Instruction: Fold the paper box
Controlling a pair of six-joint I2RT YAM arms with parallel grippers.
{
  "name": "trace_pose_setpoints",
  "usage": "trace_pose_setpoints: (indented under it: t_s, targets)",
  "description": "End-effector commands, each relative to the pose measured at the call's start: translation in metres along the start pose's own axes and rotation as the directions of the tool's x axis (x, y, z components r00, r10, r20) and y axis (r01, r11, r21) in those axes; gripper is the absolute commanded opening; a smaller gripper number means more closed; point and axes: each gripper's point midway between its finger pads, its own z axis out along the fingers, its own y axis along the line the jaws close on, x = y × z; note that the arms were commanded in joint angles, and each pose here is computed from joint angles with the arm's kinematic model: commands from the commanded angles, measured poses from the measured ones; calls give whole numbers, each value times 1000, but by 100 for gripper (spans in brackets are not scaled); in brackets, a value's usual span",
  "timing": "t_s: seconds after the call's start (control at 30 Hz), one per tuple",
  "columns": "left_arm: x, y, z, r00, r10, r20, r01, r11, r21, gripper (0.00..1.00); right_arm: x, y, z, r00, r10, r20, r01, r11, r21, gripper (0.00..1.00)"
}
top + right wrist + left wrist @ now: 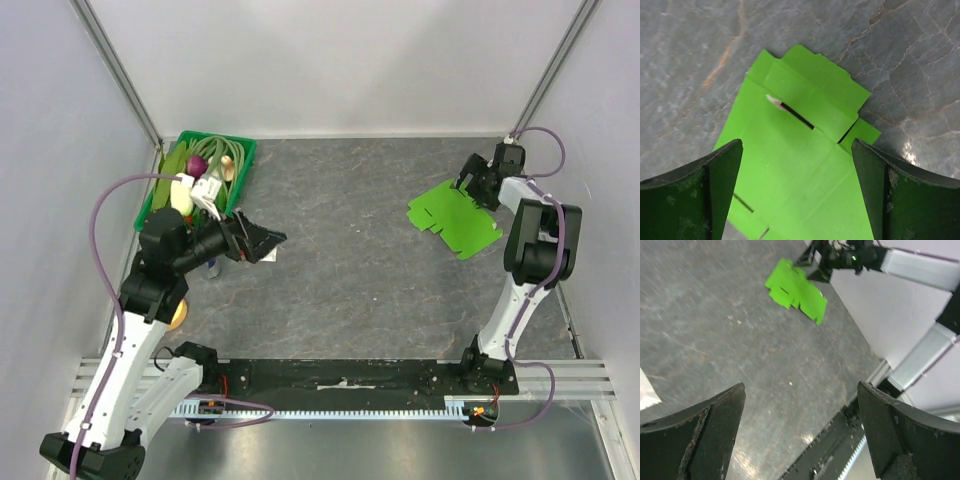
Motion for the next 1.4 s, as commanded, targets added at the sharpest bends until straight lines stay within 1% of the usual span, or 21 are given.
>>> trace_pose_setpoints:
  t_s: [0.0,0.07,0.17,0.2,0.33,0.47,0.5,0.57,0.6,0.63,0.67,0.7,0.73,0.8,0.83,0.9,0.93,0.97,1.03,1.13,1.37]
  targets:
    - [20,-23,-5,996,-90,-27,93,989,117,99,-33,-2,16,994,-79,82,80,997,-13,98]
    - [43,-20,-1,987,-142,-73,151,981,125,98,-31,-8,24,992,-115,60,115,993,5,98]
    - [73,-16,6,977,-175,-119,188,976,107,98,-2,-22,28,993,-116,-10,116,993,31,98]
    - [83,-12,10,974,-183,-136,196,976,93,98,-4,-19,24,993,-120,10,120,993,22,98]
    - [102,-10,26,966,-193,-173,210,974,80,98,27,-13,18,997,-70,-31,68,997,-39,98]
    - [118,-2,50,956,-215,-200,225,974,30,96,75,4,3,992,21,-127,-35,994,-106,98]
    - [125,5,59,949,-232,-212,239,971,5,96,74,12,-5,993,39,-112,-53,991,-124,98]
    - [135,16,71,928,-299,-223,294,954,-59,95,107,23,-17,979,100,-177,-128,980,-154,98]
    - [152,28,80,905,-339,-257,319,941,-114,94,103,34,-29,982,120,-146,-146,972,-186,98]
    - [150,28,89,908,-345,-239,332,939,-93,94,112,42,-35,980,131,-149,-160,966,-204,98]
    - [154,29,95,890,-389,-237,374,921,-107,94,129,43,-47,975,153,-164,-186,960,-210,98]
    - [175,41,103,860,-434,-267,405,900,-159,94,131,51,-52,965,203,-168,-239,942,-234,98]
    - [169,37,114,866,-440,-238,425,898,-111,94,143,57,-58,959,214,-186,-255,936,-241,98]
    - [189,40,125,822,-508,-256,489,861,-137,93,162,65,-71,936,281,-213,-332,906,-264,98]
    - [200,44,138,802,-537,-260,518,843,-144,93,184,66,-76,923,295,-247,-355,901,-251,98]
    - [212,37,151,789,-544,-286,529,838,-134,92,187,81,-86,909,334,-247,-398,871,-288,98]
    - [229,47,157,760,-583,-287,551,812,-191,92,200,83,-90,905,331,-267,-403,870,-286,98]
    - [229,38,164,762,-584,-280,564,811,-156,92,202,86,-93,902,336,-271,-409,864,-294,98]
    - [243,45,173,741,-623,-253,593,783,-191,92,214,83,-96,882,371,-291,-448,852,-271,98]
    - [246,34,182,750,-626,-212,612,779,-133,92,219,81,-101,866,404,-293,-482,832,-276,98]
    - [270,61,179,753,-651,-98,617,750,-240,88,228,88,-110,852,410,-326,-505,809,-301,98]
